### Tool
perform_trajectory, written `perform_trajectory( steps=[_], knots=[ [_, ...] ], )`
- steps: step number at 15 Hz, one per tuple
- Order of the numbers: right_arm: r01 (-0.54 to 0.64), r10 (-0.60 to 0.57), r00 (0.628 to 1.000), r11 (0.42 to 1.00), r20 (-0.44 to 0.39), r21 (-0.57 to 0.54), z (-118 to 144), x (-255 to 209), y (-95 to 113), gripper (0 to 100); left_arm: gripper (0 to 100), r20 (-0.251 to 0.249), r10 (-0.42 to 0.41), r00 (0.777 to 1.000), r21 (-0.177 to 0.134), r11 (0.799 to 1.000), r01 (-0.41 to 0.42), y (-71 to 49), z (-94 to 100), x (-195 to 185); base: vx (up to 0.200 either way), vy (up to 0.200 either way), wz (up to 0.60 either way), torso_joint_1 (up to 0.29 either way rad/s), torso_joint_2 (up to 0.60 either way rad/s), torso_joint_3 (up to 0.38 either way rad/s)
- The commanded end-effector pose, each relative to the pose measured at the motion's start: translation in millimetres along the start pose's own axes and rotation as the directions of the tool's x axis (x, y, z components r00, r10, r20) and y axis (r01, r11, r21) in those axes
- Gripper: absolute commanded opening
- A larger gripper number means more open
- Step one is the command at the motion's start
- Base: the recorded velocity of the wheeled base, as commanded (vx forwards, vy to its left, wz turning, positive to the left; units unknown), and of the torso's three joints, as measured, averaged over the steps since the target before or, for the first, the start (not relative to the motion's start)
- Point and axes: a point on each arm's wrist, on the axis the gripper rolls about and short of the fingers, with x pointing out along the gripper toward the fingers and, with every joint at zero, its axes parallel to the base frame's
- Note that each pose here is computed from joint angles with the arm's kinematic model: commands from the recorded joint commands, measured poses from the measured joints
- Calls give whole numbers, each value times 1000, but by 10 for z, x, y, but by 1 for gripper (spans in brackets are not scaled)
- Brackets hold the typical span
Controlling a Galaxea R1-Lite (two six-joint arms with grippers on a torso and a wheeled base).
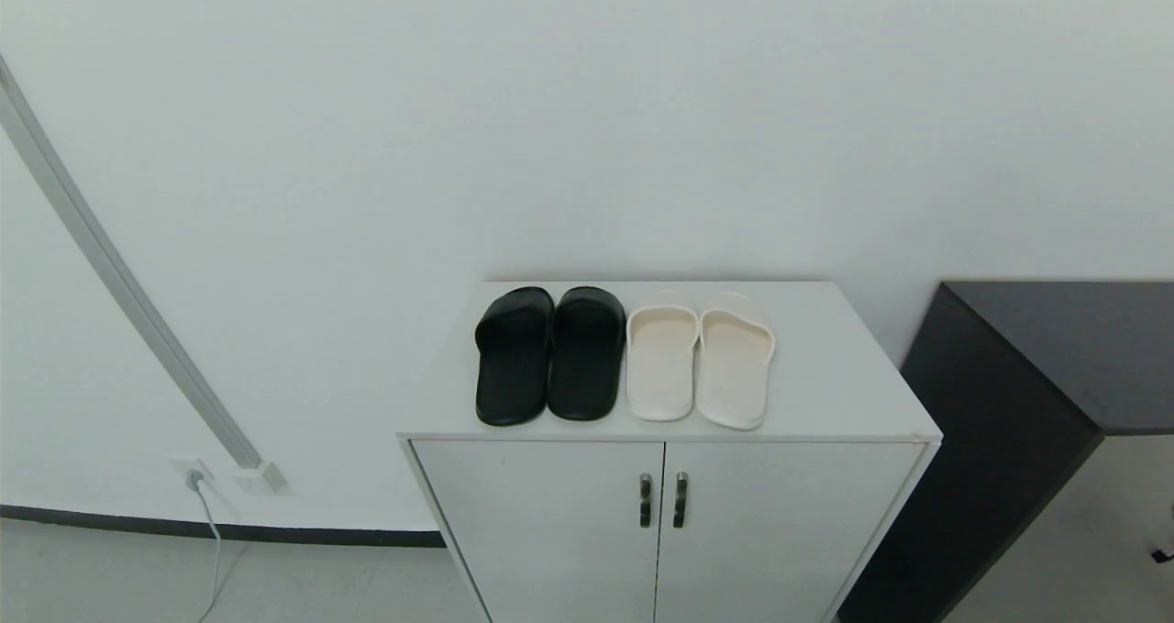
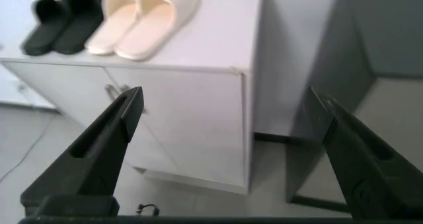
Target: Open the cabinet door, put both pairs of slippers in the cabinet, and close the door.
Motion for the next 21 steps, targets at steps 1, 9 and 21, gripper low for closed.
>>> perform_trajectory(
  steps=[1,9,21],
  knots=[
    [-122,122,987,992,-108,3,372,607,209,100,0,0,1,1000,0,1000,-1,0,0,0,0,0,0,0,0,0],
    [-47,47,995,999,-88,11,586,1546,1407,100,0,0,1,1000,0,1000,-1,0,0,0,0,0,0,0,0,0],
    [225,-225,974,974,-15,-18,242,2801,2123,100,0,0,1,1000,-2,1000,-1,0,0,0,0,0,0,0,0,0]
  ],
)
